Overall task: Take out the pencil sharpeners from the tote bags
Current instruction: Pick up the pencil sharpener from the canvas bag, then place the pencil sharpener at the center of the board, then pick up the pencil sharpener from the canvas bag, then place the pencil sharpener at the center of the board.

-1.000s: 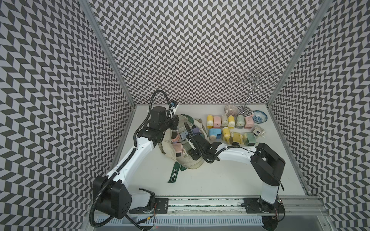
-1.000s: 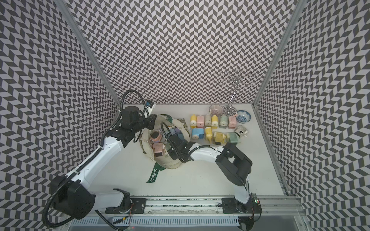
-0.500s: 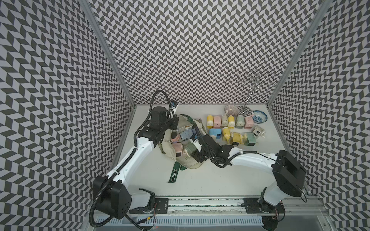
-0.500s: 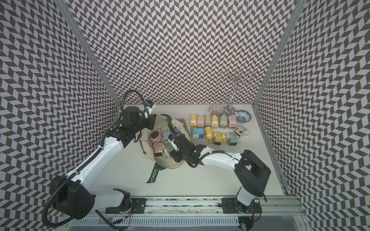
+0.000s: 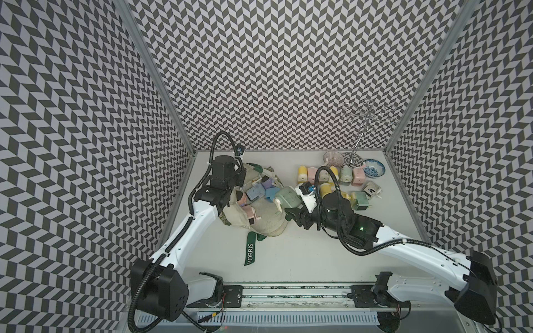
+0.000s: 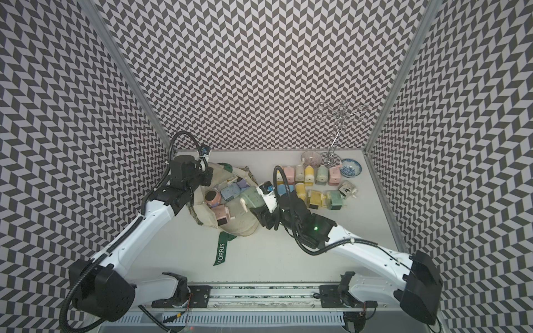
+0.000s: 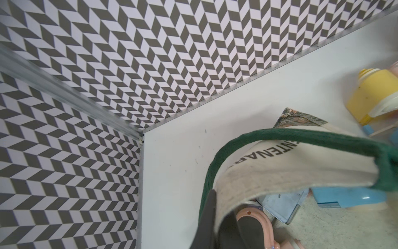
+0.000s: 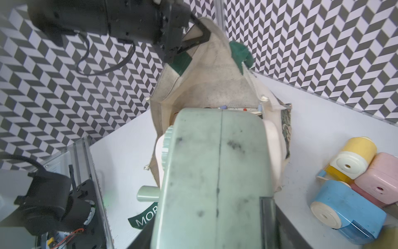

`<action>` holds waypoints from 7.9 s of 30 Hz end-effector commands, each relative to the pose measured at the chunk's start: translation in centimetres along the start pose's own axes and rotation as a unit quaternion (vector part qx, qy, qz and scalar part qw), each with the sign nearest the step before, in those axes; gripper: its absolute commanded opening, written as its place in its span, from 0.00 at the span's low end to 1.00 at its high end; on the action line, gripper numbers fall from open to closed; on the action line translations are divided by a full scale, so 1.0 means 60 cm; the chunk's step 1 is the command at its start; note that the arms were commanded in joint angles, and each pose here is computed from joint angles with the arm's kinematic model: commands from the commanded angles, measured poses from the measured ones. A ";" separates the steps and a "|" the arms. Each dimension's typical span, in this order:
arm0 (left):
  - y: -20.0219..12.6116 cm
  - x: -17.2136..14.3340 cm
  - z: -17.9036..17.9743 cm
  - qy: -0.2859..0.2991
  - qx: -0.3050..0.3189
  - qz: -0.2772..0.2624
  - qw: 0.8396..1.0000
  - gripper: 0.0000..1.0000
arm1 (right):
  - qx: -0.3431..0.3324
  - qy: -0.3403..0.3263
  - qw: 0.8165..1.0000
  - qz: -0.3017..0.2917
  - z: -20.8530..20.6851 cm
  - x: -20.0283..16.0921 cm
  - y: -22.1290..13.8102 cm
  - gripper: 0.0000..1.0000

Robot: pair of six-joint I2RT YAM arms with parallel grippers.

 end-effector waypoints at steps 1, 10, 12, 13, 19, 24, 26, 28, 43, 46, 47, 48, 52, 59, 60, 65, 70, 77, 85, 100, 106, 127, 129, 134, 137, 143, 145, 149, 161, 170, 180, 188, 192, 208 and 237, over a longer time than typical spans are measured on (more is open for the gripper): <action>-0.017 0.027 0.033 -0.008 0.040 -0.042 0.998 0.00 | -0.046 0.052 0.997 -0.042 -0.051 0.024 -0.006 0.42; -0.015 0.026 0.046 -0.022 0.045 -0.044 0.998 0.00 | -0.134 0.137 0.981 0.035 -0.161 -0.039 0.062 0.42; -0.015 0.025 0.057 -0.028 0.057 -0.045 0.997 0.00 | -0.130 0.146 0.979 0.054 -0.165 -0.056 0.088 0.41; -0.016 0.026 0.062 -0.032 0.061 -0.047 0.997 0.00 | -0.123 0.148 0.979 0.064 -0.164 -0.062 0.100 0.41; -0.017 0.025 0.071 -0.037 0.072 -0.049 0.996 0.00 | -0.091 0.163 0.974 0.127 -0.160 -0.107 0.172 0.40; -0.018 0.027 0.072 -0.038 0.070 -0.052 0.995 0.00 | -0.097 0.166 0.970 0.149 -0.160 -0.134 0.214 0.39; -0.018 0.026 0.071 -0.038 0.067 -0.051 0.996 0.00 | -0.111 0.159 0.967 0.163 -0.161 -0.148 0.228 0.40; -0.018 0.028 0.070 -0.038 0.064 -0.051 0.996 0.00 | -0.126 0.154 0.965 0.171 -0.163 -0.158 0.239 0.40; -0.023 0.035 0.062 -0.040 0.043 -0.060 0.997 0.00 | -0.231 0.142 0.942 0.199 -0.199 -0.215 0.268 0.47; -0.023 0.036 0.059 -0.040 0.038 -0.060 0.997 0.00 | -0.241 0.141 0.940 0.195 -0.202 -0.213 0.264 0.49; -0.023 0.036 0.059 -0.040 0.036 -0.060 0.997 0.00 | -0.244 0.140 0.940 0.194 -0.203 -0.213 0.263 0.50; -0.022 0.035 0.057 -0.040 0.034 -0.059 0.997 0.00 | -0.246 0.141 0.940 0.191 -0.203 -0.209 0.261 0.53; -0.021 0.038 0.048 -0.036 0.020 -0.058 0.997 0.00 | -0.220 0.150 0.946 0.185 -0.192 -0.189 0.256 0.68; -0.022 0.038 0.038 -0.030 0.013 -0.059 0.998 0.00 | -0.180 0.144 0.963 0.141 -0.166 -0.106 0.197 0.88; -0.021 0.036 0.038 -0.030 0.012 -0.057 0.998 0.00 | -0.179 0.139 0.965 0.132 -0.163 -0.091 0.182 0.89; -0.025 0.040 0.037 -0.029 0.007 -0.061 0.998 0.00 | -0.193 0.109 0.972 0.076 -0.169 -0.030 0.091 0.90; -0.027 0.038 0.025 -0.014 -0.019 -0.062 0.998 0.00 | -0.213 0.100 0.972 -0.018 -0.168 0.010 -0.012 0.90; -0.051 0.029 -0.014 0.066 0.004 -0.068 0.996 0.00 | -0.166 0.122 0.976 -0.075 -0.140 0.004 -0.090 0.92; -0.082 0.009 -0.002 0.052 -0.011 -0.077 0.996 0.00 | -0.101 0.123 0.986 -0.040 -0.118 -0.028 -0.070 0.89; -0.057 0.014 0.045 0.101 -0.003 -0.064 0.993 0.00 | 0.031 0.119 0.992 -0.002 -0.072 -0.064 -0.035 0.78; -0.058 0.001 0.020 0.122 -0.069 -0.066 0.988 0.00 | 0.063 0.132 0.989 0.022 -0.052 -0.092 -0.013 0.79; -0.125 -0.071 -0.042 0.013 -0.151 -0.131 0.980 0.00 | 0.210 0.030 0.977 0.032 0.134 -0.090 0.058 0.73; -0.129 -0.071 -0.041 0.006 -0.143 -0.132 0.981 0.00 | 0.221 0.017 0.974 0.036 0.152 -0.095 0.083 0.74; -0.138 -0.063 -0.029 -0.015 -0.113 -0.145 0.983 0.00 | 0.213 0.053 0.974 0.049 0.176 -0.131 0.162 0.77; -0.141 -0.061 -0.026 -0.019 -0.106 -0.152 0.983 0.00 | 0.167 0.067 0.982 0.054 0.184 -0.157 0.210 0.84; -0.134 -0.063 -0.031 -0.017 -0.112 -0.142 0.983 0.00 | 0.111 0.029 0.993 0.041 0.183 -0.188 0.283 0.94; -0.133 -0.062 -0.033 -0.014 -0.115 -0.140 0.983 0.00 | 0.100 0.017 0.994 0.030 0.183 -0.191 0.299 0.96; -0.134 -0.063 -0.035 -0.013 -0.117 -0.141 0.983 0.00 | 0.078 0.000 0.996 0.036 0.183 -0.195 0.337 0.99; -0.137 -0.061 -0.034 -0.011 -0.117 -0.144 0.983 0.00 | 0.027 -0.014 1.000 -0.002 0.185 -0.192 0.430 0.99; -0.138 -0.061 -0.034 -0.009 -0.117 -0.145 0.982 0.00 | -0.003 -0.007 1.000 0.011 0.181 -0.191 0.462 0.76; -0.140 -0.061 -0.036 -0.007 -0.122 -0.146 0.982 0.00 | 0.008 -0.015 1.000 0.016 0.177 -0.167 0.414 0.54; -0.140 -0.061 -0.036 -0.007 -0.124 -0.145 0.982 0.00 | 0.052 -0.028 0.997 0.041 0.186 -0.141 0.359 0.49; -0.139 -0.062 -0.037 -0.006 -0.125 -0.143 0.982 0.00 | 0.053 -0.023 0.997 0.058 0.177 -0.146 0.324 0.47; -0.134 -0.065 -0.042 -0.016 -0.129 -0.131 0.983 0.00 | 0.034 -0.016 0.998 0.055 0.121 -0.113 0.111 0.45; -0.149 -0.064 -0.063 -0.008 -0.172 -0.143 0.975 0.00 | -0.513 0.286 0.809 -0.016 -0.364 -0.248 -0.197 0.47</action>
Point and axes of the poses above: each gripper's point midway between its finger pads, its own y axis out along the fingers, its own z axis along the line the jaws close on, x = y × z, the point moved 6 cm from there along -y, back along the fingers, and after that the axes turned 4 degrees about -y, right-handed, at the moved point
